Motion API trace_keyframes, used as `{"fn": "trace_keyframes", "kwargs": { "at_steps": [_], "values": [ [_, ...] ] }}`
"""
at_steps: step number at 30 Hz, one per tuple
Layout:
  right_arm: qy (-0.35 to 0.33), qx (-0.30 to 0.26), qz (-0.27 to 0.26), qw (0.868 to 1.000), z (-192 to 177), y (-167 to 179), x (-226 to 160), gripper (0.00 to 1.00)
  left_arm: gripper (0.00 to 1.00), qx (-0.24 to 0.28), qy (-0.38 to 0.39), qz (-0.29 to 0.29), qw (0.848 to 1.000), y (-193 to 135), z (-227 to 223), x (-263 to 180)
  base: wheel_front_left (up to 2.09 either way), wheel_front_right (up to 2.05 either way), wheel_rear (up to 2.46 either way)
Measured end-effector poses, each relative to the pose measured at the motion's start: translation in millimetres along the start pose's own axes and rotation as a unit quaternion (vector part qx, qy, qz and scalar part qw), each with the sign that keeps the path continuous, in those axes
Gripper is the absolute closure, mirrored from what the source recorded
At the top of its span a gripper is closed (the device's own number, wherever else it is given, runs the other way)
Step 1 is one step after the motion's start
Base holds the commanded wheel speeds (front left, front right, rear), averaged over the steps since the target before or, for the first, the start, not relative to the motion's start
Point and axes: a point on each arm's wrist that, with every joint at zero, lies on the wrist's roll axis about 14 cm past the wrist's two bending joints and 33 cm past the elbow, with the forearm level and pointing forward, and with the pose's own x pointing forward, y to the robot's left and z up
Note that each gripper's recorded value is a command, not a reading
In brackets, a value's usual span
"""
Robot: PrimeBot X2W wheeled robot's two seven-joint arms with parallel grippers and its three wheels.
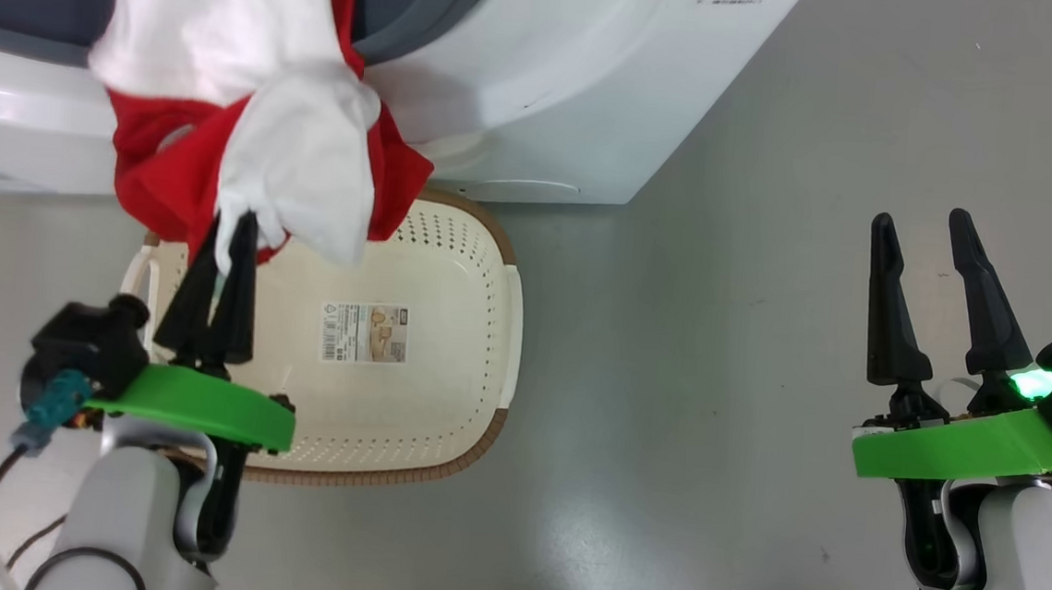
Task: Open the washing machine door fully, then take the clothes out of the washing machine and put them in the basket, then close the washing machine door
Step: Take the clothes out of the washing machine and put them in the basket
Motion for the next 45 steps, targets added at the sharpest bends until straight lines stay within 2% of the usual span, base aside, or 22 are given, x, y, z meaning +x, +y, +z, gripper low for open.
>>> {"fn": "trace_keyframes", "kwargs": {
  "at_steps": [6, 23, 38, 45],
  "values": [
    [0.007, 0.000, -0.004, 1.000, -6, -3, 0, 0.00, 1.00, 0.003, 0.061, -0.002, 0.998, 1, -39, -3, 0.00, 0.00, 0.00],
    [0.014, -0.001, -0.011, 1.000, -13, -10, 4, 0.00, 1.00, 0.009, 0.154, -0.008, 0.988, 6, -96, -1, 0.00, 0.00, 0.00],
    [0.024, -0.003, -0.012, 1.000, -29, -14, 16, 0.00, 1.00, 0.010, 0.239, 0.001, 0.971, 18, -150, -3, 0.00, 0.00, 0.00],
    [0.043, -0.004, -0.019, 0.999, -47, -21, 18, 0.00, 1.00, 0.007, 0.266, 0.005, 0.964, 23, -170, 2, 0.00, 0.00, 0.00]
  ]
}}
